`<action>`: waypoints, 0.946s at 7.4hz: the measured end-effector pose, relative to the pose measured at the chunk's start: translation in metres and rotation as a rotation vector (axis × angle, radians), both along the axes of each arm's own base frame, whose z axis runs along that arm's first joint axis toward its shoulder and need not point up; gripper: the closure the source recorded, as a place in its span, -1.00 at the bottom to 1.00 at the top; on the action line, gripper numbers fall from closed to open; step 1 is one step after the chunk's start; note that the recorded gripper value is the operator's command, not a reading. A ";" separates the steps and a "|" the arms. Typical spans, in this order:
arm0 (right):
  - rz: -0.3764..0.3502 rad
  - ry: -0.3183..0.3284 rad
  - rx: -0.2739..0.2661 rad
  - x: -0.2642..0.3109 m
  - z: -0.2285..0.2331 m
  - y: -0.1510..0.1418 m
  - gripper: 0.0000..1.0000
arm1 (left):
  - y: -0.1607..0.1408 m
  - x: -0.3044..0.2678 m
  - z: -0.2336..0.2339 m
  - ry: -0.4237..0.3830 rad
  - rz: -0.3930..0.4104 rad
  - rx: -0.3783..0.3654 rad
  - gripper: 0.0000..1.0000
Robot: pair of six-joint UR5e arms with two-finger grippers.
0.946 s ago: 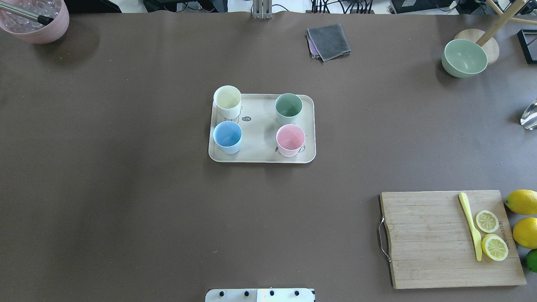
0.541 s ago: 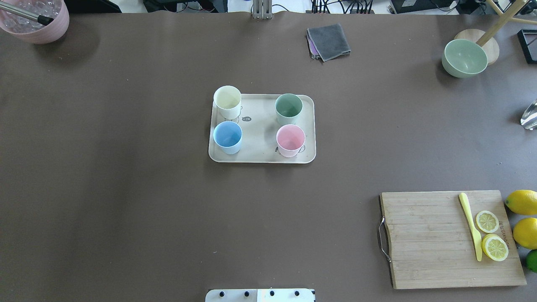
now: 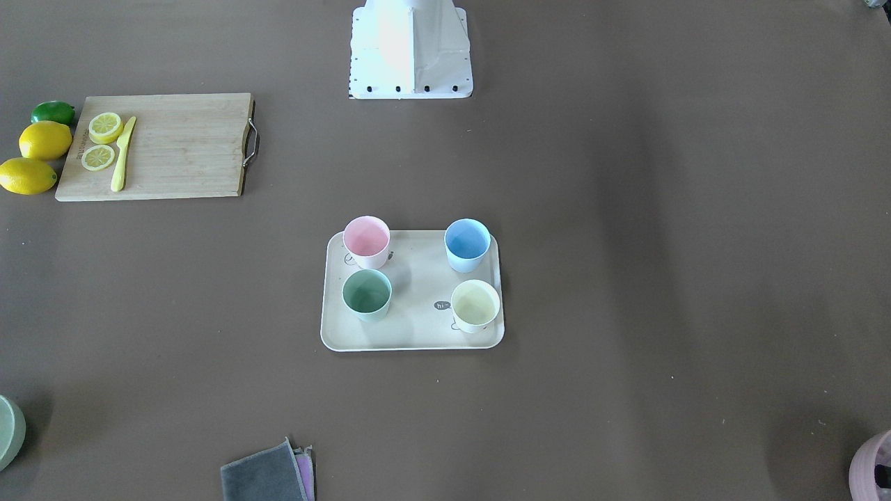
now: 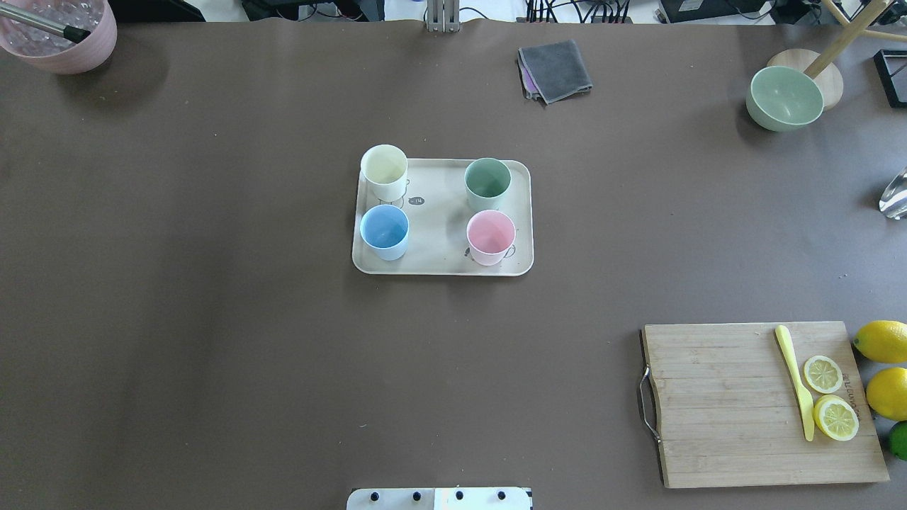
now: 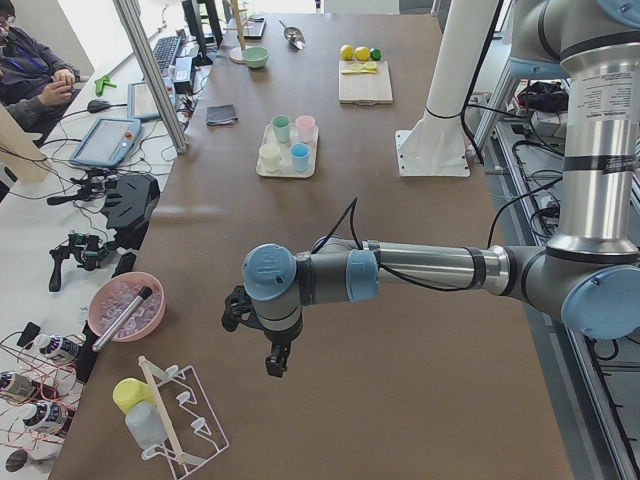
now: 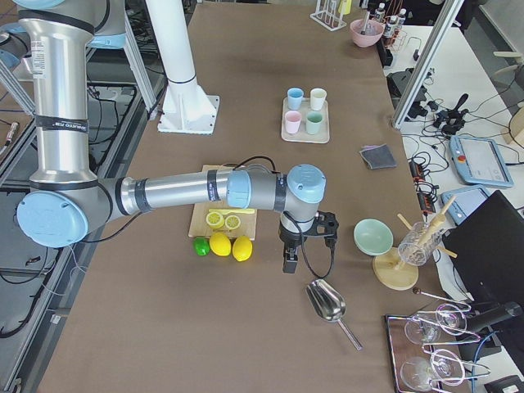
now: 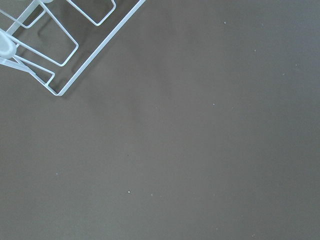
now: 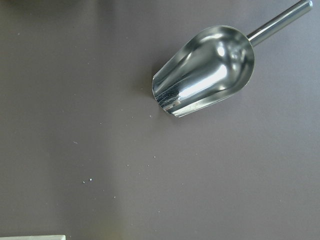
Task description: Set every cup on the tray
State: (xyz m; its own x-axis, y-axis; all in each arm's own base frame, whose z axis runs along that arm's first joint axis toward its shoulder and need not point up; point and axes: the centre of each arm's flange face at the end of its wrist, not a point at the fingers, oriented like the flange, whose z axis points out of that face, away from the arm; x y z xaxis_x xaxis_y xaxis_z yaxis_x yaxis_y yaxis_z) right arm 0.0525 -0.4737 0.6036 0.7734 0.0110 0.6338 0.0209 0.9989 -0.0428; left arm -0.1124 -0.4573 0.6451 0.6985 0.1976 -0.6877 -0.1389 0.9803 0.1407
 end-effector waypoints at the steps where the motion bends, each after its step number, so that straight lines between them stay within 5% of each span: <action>1: 0.000 0.000 0.000 0.000 0.000 0.000 -1.00 | 0.003 0.001 0.002 0.001 0.001 -0.005 -0.98; 7: -0.007 -0.004 0.008 -0.002 -0.002 0.000 -1.00 | 0.006 0.001 0.004 -0.003 -0.002 -0.012 -0.98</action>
